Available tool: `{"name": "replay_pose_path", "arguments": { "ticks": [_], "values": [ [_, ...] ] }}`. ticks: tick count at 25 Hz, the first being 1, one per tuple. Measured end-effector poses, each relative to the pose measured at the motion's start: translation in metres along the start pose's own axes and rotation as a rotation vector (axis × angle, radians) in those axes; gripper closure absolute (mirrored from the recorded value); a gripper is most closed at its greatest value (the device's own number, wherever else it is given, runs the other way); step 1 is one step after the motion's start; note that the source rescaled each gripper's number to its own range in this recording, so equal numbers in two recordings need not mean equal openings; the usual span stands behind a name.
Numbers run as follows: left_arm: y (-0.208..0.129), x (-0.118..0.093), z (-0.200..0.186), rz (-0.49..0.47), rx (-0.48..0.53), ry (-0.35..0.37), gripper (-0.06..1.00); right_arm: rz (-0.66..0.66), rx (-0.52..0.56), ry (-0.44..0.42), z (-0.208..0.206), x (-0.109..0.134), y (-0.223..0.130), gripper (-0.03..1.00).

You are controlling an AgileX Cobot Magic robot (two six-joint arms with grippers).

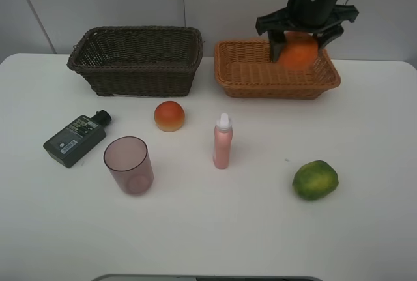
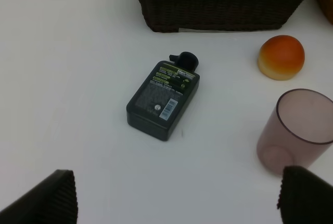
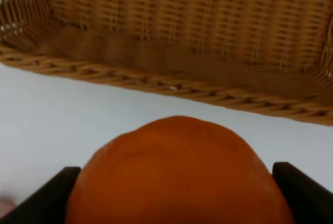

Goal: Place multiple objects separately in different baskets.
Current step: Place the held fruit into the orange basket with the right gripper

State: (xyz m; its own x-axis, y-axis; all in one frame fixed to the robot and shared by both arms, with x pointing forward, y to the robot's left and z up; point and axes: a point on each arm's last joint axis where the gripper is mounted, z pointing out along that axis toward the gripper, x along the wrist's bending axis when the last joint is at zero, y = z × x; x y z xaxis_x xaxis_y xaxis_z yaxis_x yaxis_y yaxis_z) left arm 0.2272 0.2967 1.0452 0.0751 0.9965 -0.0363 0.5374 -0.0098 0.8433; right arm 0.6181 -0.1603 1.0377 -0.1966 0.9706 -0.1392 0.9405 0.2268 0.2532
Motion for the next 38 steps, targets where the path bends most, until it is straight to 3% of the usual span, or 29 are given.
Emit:
{"name": "replay_pose_path", "arguments": {
  "ticks": [11,24,29,38],
  "values": [
    [0.0,0.0,0.0,0.0,0.0,0.0,-0.04,0.007,-0.027,-0.046,0.013,-0.009,0.027,0.29],
    [0.0,0.0,0.0,0.0,0.0,0.0,-0.04,0.021,-0.184,-0.017,0.013,-0.014,0.042,0.29],
    [0.0,0.0,0.0,0.0,0.0,0.0,-0.04,0.055,-0.182,-0.026,0.032,-0.031,0.048,0.29],
    [0.0,0.0,0.0,0.0,0.0,0.0,-0.04,0.068,-0.205,-0.009,0.076,-0.034,0.057,0.29]
  ]
}}
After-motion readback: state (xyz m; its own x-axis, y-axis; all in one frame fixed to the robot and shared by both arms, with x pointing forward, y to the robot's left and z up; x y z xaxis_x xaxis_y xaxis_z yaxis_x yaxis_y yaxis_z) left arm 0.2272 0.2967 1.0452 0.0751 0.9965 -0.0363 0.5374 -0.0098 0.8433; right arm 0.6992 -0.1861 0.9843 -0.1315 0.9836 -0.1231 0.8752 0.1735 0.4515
